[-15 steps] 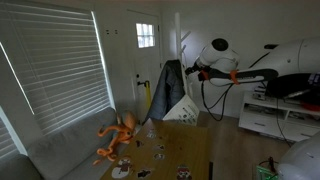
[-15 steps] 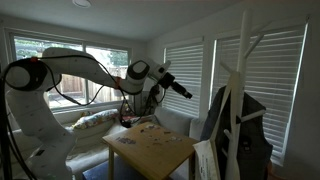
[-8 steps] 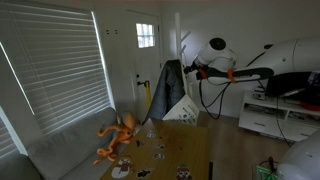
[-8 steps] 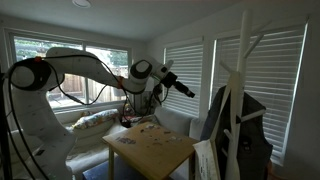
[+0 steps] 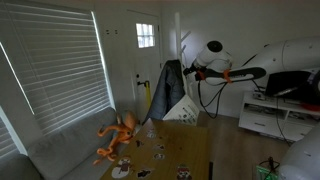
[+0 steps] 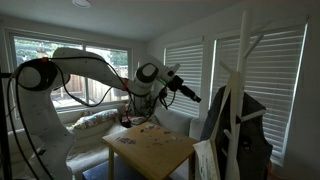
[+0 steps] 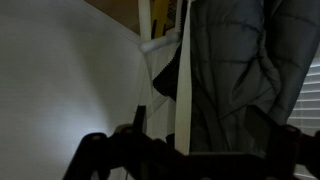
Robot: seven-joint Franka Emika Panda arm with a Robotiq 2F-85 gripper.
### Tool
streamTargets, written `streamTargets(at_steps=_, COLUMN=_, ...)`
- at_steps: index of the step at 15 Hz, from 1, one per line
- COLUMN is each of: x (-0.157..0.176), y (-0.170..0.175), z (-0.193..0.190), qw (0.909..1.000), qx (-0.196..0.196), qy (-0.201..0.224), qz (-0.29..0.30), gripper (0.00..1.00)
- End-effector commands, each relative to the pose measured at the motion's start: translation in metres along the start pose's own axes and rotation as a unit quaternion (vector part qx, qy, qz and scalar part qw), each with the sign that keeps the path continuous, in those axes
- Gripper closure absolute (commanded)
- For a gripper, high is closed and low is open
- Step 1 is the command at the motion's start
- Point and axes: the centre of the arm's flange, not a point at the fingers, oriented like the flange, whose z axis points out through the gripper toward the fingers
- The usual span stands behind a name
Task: Move the tote bag to two different stocks on the coat hanger
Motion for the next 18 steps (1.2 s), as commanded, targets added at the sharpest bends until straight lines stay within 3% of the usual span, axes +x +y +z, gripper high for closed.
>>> streamTargets(at_steps=1, x=0.022, y=0.000, z=0.026, qw=1.0000, qx=0.000, qy=0.001, qz=-0.005, gripper=0.00)
streamTargets(at_steps=9, x=0.061, y=0.008, z=0.070, qw=0.9994, qx=-0.023, qy=0.013, qz=0.021, gripper=0.00)
streamTargets(at_steps=11, x=0.067, y=0.007, z=0.080, qw=0.9993, qx=-0.027, qy=0.014, qz=0.022, gripper=0.17)
streamTargets(at_steps=12, x=0.070, y=0.005, z=0.082, qw=0.9992, qx=-0.029, qy=0.015, qz=0.022, gripper=0.31)
streamTargets(at_steps=15, x=0.072, y=-0.003, z=0.093, qw=0.9995, qx=-0.021, qy=0.013, qz=0.022, gripper=0.33)
streamTargets(at_steps=18, x=0.074, y=-0.014, z=0.099, qw=0.9994, qx=-0.017, qy=0.016, qz=0.024, gripper=0.18)
